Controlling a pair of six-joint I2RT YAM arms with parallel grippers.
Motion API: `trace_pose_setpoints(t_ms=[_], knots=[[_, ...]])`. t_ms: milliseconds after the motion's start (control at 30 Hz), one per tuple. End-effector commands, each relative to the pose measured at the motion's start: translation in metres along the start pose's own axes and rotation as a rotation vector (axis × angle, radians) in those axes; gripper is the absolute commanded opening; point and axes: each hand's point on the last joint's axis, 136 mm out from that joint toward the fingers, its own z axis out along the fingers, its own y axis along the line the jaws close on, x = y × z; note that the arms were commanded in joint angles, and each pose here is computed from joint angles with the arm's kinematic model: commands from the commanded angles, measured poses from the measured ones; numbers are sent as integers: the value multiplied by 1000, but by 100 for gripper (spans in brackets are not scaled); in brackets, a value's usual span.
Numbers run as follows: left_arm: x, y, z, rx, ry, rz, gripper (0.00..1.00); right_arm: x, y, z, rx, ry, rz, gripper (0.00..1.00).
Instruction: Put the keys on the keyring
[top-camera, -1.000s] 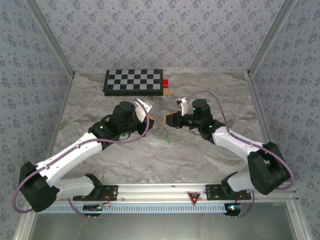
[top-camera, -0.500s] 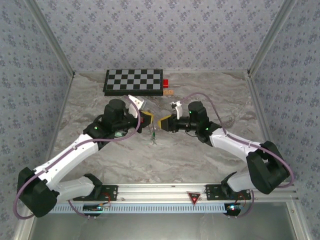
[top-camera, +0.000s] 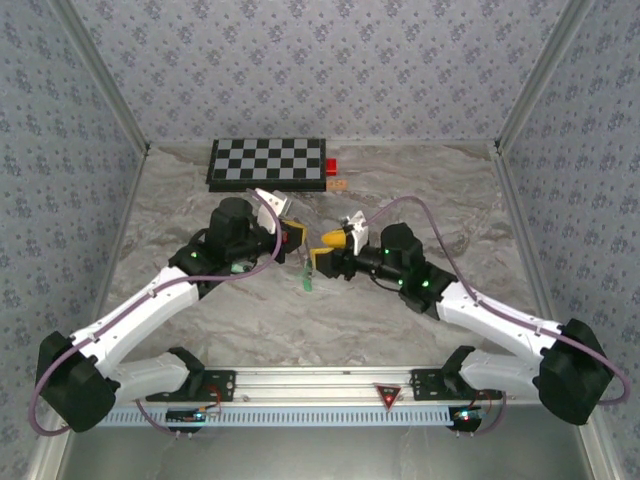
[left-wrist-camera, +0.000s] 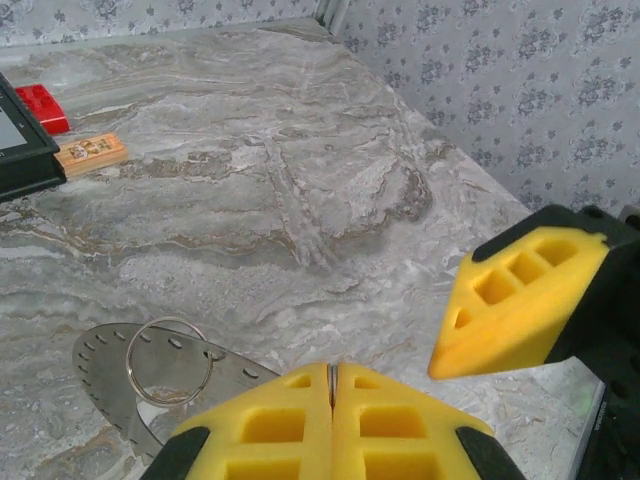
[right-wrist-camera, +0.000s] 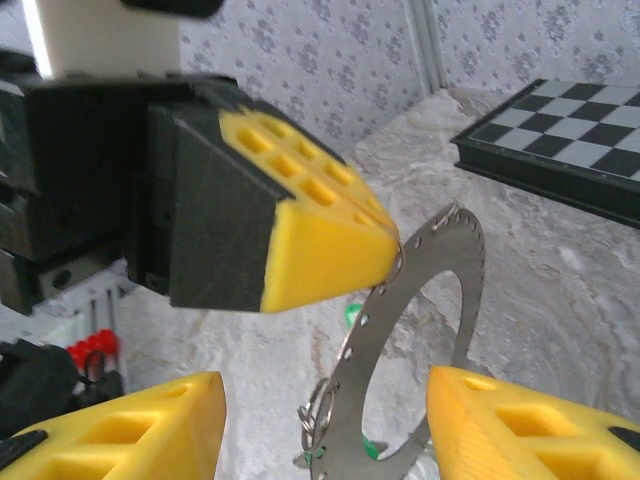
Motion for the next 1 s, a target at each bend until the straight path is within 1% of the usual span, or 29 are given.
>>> trace_pose_setpoints(t_ms=[0,100,267,333,433,500,567,600,633,667,767,867,967], knots=[[-28,-14,-6,34,-82,12,0,4,-16,8,109,37,-66,55],[-29,-16,-8,37,-86,13,0,10,-16,19,122,66,-95,53],[-29,-18,-10,37,-91,15,0,13,-14,30,133,83,-120,44],[-28,-19,-10,37,-90,17,0,13,-16,31,144,82,-126,38],[-26,-19,-9,38,-85,21,0,11,-17,31,155,74,-126,35],[-27,-21,-9,42,-86,25,0,10,-17,32,158,72,-129,32],[-26,-21,-8,40,-86,28,0,8,-17,31,161,66,-123,33],[-26,-21,-8,39,-86,27,0,8,-17,31,157,66,-117,37],[-26,-20,-8,34,-85,29,0,7,-16,29,149,63,-105,44],[-25,-19,-7,30,-82,28,0,5,-15,28,137,61,-87,47],[-25,-20,-7,30,-82,28,0,1,-18,23,111,46,-27,47],[-24,-19,-7,26,-82,28,0,-8,-24,16,89,3,31,47],[-23,-17,-6,22,-79,25,0,-14,-22,12,57,-22,57,47]])
